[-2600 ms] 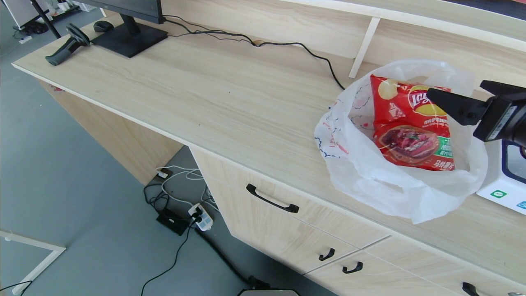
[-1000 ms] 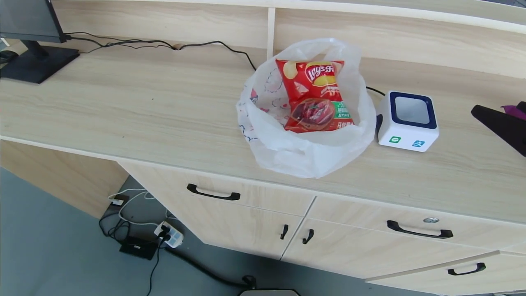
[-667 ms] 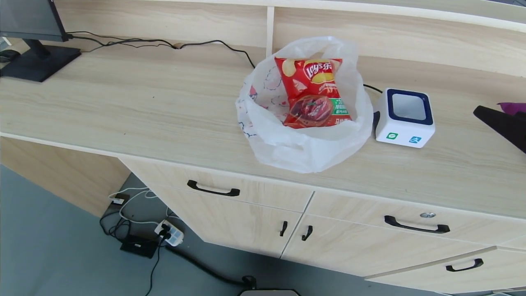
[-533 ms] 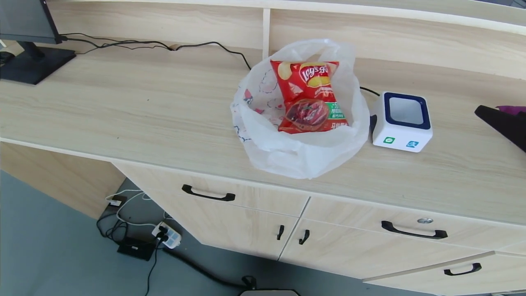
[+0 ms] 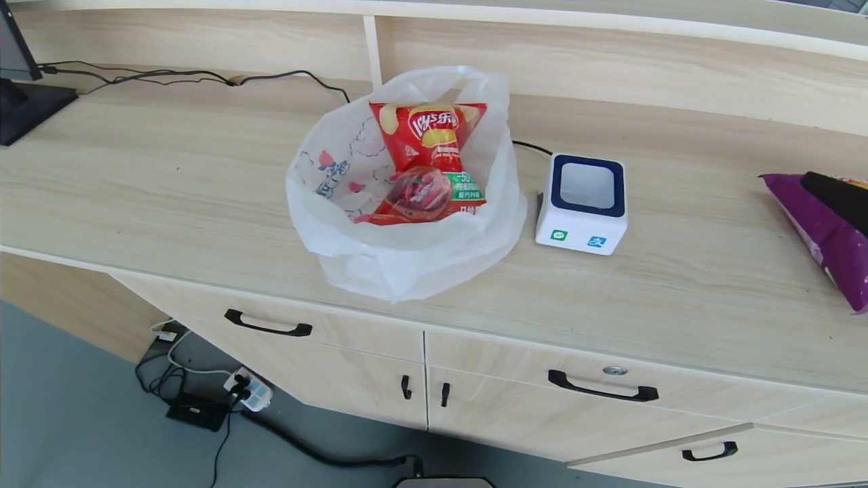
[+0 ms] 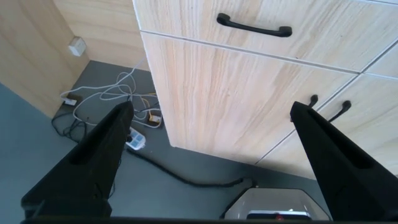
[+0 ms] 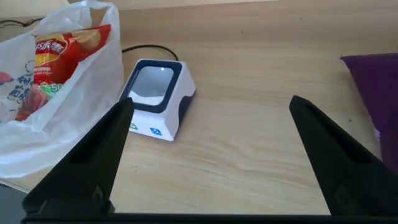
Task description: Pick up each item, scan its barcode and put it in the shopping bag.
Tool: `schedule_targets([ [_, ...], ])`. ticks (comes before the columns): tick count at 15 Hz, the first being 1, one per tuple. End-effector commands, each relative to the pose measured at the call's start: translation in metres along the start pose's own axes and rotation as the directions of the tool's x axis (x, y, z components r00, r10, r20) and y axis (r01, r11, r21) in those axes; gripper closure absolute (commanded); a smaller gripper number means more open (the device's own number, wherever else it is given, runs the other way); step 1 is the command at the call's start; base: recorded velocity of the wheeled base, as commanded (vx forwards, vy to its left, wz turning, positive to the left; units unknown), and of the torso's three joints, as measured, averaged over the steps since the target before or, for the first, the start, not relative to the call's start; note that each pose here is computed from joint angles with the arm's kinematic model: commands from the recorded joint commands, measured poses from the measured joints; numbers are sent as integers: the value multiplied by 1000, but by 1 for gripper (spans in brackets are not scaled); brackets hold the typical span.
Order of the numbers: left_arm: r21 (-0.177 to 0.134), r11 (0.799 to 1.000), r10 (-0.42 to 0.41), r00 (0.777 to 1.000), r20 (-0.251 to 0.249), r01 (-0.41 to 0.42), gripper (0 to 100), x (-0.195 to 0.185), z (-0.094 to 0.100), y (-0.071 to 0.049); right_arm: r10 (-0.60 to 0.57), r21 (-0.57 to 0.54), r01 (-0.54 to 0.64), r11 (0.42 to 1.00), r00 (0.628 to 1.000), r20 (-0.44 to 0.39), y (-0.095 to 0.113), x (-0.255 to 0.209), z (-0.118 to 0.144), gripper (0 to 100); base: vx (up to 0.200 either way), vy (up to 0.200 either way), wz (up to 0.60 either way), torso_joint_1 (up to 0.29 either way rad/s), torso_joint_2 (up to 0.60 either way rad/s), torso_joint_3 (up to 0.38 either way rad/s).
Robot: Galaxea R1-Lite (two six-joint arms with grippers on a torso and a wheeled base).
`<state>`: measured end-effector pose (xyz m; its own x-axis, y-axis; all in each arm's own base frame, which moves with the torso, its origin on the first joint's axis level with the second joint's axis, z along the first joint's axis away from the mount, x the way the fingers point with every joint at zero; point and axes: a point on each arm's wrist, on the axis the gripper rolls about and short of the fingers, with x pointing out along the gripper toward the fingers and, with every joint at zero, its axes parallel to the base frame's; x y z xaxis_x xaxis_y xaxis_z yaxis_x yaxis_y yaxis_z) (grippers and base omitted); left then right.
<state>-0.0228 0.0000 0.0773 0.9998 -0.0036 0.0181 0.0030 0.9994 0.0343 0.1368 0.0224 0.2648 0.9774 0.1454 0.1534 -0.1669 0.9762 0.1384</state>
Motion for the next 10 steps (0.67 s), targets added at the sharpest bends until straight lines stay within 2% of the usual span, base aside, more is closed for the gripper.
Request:
schedule_targets([
  [1, 1, 1000, 1, 1000, 0, -1, 0, 0, 0, 0, -12, -2, 12, 1000, 1000, -2, -2, 1, 0, 0, 0, -200, 0, 2, 2, 2],
  [5, 1, 1000, -1, 1000, 0, 1, 0, 0, 0, 0, -61, -15, 62, 998, 996, 67, -9, 14, 23, 0, 0, -200, 0, 0, 4, 2],
  [6, 1, 1000, -1, 1000, 0, 1, 0, 0, 0, 0, -115, -60, 119, 991, 991, 76, -21, 20, 31, 0, 0, -200, 0, 2, 2, -2],
  [7, -4, 1000, 1, 1000, 0, -1, 0, 0, 0, 0, -114, -149, 121, 981, 992, 53, -31, 24, 35, 0, 0, 0, 0, 0, 0, 0],
  [8, -2, 1000, 1, 1000, -1, -1, 0, 0, 0, 0, -108, -242, 102, 965, 994, -12, -45, 26, 37, 0, 0, 0, 0, 0, 0, 0],
  [10, -4, 1000, -1, 1000, 0, 1, 0, 0, 0, 0, -126, -258, 99, 961, 988, -90, -48, 28, 47, 0, 0, 0, 0, 0, 0, 0],
])
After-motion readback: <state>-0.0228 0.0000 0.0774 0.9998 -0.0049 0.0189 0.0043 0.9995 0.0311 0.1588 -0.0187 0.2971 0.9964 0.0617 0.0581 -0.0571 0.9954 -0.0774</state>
